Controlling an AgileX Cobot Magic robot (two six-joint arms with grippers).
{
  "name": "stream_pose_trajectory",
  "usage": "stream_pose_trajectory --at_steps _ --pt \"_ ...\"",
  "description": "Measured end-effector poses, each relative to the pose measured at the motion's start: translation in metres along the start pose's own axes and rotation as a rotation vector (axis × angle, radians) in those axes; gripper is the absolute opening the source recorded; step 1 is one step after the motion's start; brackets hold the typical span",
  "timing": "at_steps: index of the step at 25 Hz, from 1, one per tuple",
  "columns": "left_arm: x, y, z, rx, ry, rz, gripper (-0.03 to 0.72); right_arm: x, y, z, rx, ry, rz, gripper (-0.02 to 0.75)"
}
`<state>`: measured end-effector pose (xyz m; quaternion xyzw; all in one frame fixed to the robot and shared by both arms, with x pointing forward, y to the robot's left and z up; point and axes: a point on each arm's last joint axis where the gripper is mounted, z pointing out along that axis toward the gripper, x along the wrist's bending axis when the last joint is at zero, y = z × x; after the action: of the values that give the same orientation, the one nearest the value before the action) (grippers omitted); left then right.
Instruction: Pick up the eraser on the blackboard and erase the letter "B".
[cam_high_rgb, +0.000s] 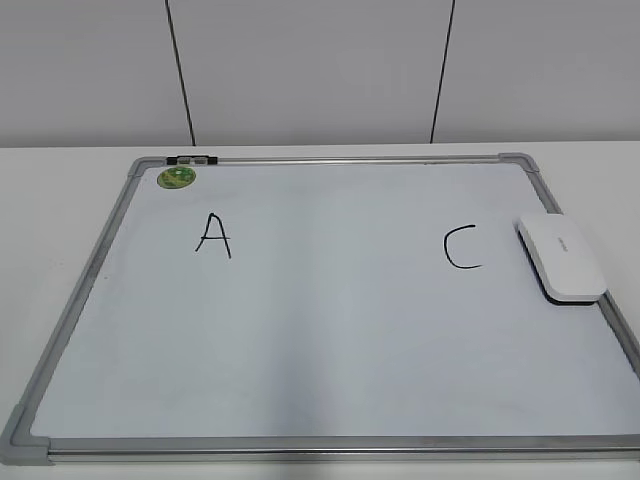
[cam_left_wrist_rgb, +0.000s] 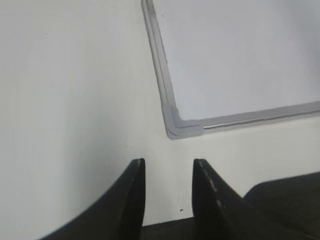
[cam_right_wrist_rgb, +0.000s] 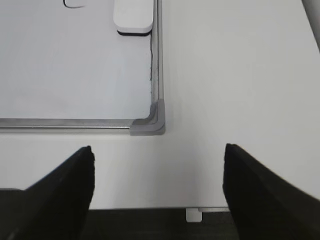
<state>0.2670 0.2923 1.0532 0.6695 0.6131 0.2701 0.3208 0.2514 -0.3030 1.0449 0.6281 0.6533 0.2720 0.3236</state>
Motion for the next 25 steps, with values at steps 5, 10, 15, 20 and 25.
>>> stream_pose_trajectory --at_steps 5,10,15,20,25 --pt "-0.002 -0.012 -0.017 -0.128 0.042 -0.013 0.241 0.000 -0.010 -0.013 -0.113 -0.009 0.007 0.593" --pt "-0.004 -0.021 -0.026 -0.202 0.047 -0.003 0.241 0.000 -0.015 -0.018 -0.156 -0.012 0.010 0.591" --pt "-0.004 -0.021 -0.027 -0.202 0.047 -0.003 0.241 0.000 -0.015 -0.018 -0.156 -0.014 0.011 0.591" --pt "-0.004 -0.021 -0.027 -0.202 0.047 -0.003 0.241 0.000 -0.015 -0.018 -0.156 -0.014 0.011 0.591" --pt "-0.004 -0.021 -0.027 -0.202 0.047 -0.003 0.241 0.000 -0.015 -0.018 -0.156 -0.014 0.011 0.591"
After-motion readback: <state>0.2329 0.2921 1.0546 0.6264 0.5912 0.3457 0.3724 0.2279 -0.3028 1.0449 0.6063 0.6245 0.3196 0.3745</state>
